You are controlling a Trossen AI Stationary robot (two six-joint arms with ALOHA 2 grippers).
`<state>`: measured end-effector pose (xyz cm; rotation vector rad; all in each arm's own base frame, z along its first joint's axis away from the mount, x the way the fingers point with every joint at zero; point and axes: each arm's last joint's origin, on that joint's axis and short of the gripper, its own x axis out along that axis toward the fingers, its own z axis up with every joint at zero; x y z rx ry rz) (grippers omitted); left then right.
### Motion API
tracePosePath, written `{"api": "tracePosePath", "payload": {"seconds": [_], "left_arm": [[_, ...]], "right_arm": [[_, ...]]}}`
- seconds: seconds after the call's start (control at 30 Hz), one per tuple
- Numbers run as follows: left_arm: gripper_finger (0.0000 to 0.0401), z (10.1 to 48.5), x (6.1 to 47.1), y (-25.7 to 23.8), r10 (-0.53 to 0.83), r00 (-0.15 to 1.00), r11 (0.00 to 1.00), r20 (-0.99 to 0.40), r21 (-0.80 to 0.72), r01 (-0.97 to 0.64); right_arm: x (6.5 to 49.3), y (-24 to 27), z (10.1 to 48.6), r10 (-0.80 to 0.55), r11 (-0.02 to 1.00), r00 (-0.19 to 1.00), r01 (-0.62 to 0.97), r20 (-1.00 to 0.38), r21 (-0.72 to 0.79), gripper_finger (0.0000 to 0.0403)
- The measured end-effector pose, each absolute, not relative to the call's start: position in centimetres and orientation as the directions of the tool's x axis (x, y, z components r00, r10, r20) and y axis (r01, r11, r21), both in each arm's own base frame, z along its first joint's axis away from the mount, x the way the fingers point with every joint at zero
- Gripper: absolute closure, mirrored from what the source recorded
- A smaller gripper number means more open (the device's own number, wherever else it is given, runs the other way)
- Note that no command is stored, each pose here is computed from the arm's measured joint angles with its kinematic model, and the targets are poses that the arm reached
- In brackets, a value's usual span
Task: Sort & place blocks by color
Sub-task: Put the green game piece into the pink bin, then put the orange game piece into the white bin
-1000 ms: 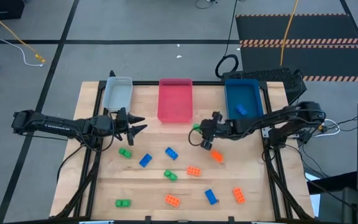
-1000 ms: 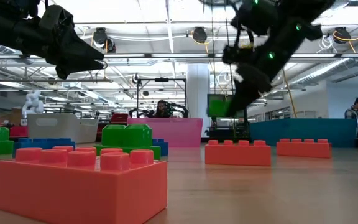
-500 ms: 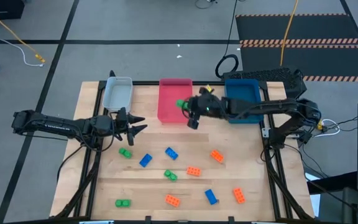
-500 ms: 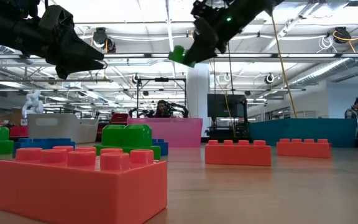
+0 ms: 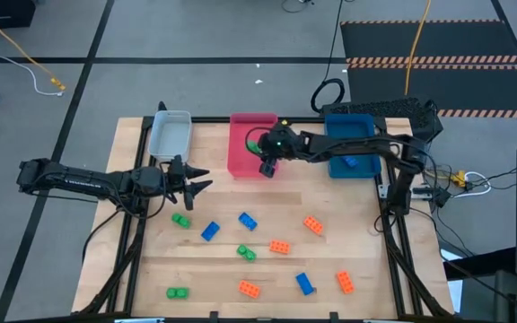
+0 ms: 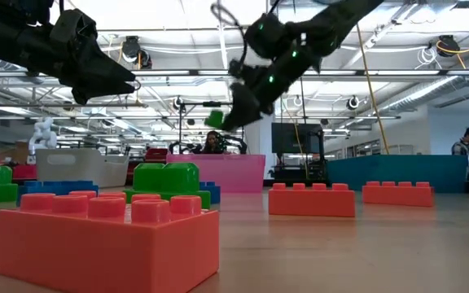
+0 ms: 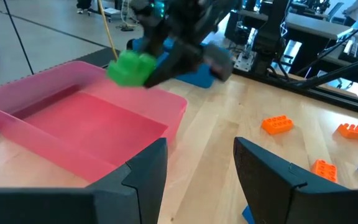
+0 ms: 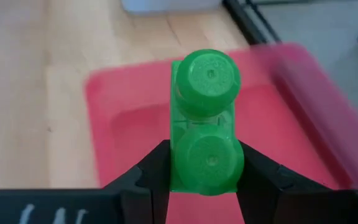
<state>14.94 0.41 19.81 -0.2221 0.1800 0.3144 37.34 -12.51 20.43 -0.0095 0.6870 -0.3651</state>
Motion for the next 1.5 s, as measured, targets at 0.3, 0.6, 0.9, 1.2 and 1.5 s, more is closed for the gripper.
{"api": "tracePosePath", "payload": {"seconds": [0.3, 0.6, 0.9, 1.2, 1.5], "left_arm": [[0.0215, 19.7, 14.9, 0.4, 0.286, 0.933, 0.927, -0.218, -0.185, -0.327], [0.0215, 19.5, 14.9, 0.4, 0.287, 0.928, 0.925, -0.236, -0.184, -0.332], [0.0215, 19.5, 14.9, 0.4, 0.286, 0.929, 0.925, -0.236, -0.183, -0.332], [0.0215, 19.5, 14.9, 0.4, 0.287, 0.929, 0.925, -0.236, -0.183, -0.332], [0.0215, 19.5, 14.9, 0.4, 0.287, 0.928, 0.926, -0.237, -0.179, -0.332]], "right_arm": [[37.6, -13.7, 18.2, -0.338, 0.930, 0.667, 0.344, -0.664, -0.128, 0.0274], [37.6, -13.7, 18.2, -0.337, 0.927, 0.666, 0.358, -0.665, -0.111, 0.0272], [37.8, -13.1, 18.2, -0.334, 0.930, 0.668, 0.350, -0.665, -0.116, 0.0180], [37.6, -13.0, 18.7, -0.340, 0.929, 0.674, 0.351, -0.656, -0.121, 0.0123], [36.1, -11.0, 24.5, -0.337, 0.939, 0.760, 0.314, -0.556, -0.141, 0.0118]]}}
